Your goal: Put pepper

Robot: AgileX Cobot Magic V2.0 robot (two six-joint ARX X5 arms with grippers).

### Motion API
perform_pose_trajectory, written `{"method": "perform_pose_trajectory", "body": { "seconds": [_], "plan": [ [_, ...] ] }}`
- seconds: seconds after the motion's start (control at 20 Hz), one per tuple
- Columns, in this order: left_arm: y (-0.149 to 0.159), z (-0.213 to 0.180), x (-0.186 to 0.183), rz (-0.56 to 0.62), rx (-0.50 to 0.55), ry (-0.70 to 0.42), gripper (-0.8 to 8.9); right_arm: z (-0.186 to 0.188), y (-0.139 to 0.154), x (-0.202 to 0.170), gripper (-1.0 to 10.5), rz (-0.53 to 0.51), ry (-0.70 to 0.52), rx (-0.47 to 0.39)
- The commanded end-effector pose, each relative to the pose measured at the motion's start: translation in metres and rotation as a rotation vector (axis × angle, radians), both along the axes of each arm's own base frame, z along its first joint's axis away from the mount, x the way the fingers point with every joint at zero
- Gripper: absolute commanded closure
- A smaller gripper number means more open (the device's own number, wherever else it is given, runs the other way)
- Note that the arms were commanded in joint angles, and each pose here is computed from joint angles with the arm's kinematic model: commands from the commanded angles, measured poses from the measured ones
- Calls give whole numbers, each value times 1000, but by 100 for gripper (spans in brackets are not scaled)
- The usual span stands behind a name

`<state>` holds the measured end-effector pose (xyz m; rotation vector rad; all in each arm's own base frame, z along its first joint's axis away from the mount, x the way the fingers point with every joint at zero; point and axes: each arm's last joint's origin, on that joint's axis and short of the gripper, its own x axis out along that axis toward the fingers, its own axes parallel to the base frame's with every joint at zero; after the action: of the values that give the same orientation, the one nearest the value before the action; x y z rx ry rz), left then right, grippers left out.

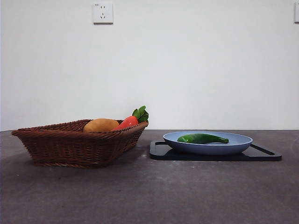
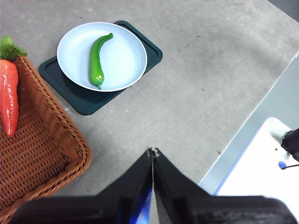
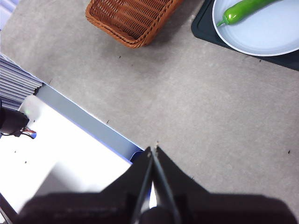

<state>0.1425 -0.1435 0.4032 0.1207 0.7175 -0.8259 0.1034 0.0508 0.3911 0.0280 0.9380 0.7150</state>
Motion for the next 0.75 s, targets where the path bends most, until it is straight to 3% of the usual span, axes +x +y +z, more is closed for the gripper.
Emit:
{"method": "perform_pose_trajectory", "body": {
  "seconds": [0.05, 0.2, 0.35, 0.55, 0.75],
  "plan": [
    [-3, 8, 2, -4, -32, -50, 806, 5, 1, 1, 935, 11, -26, 2],
    [8, 17, 4, -14, -32, -165, 806, 5, 1, 1, 935, 12, -26, 3],
    [33, 43, 4, 43, -113, -423, 806, 5, 1, 1, 935, 12, -26, 3],
    [85, 70, -14, 275, -193, -672, 806, 5, 1, 1, 935, 12, -26, 3],
    [120, 46, -41, 484, -199, -863, 806, 5, 1, 1, 935, 12, -26, 3]
  ]
}}
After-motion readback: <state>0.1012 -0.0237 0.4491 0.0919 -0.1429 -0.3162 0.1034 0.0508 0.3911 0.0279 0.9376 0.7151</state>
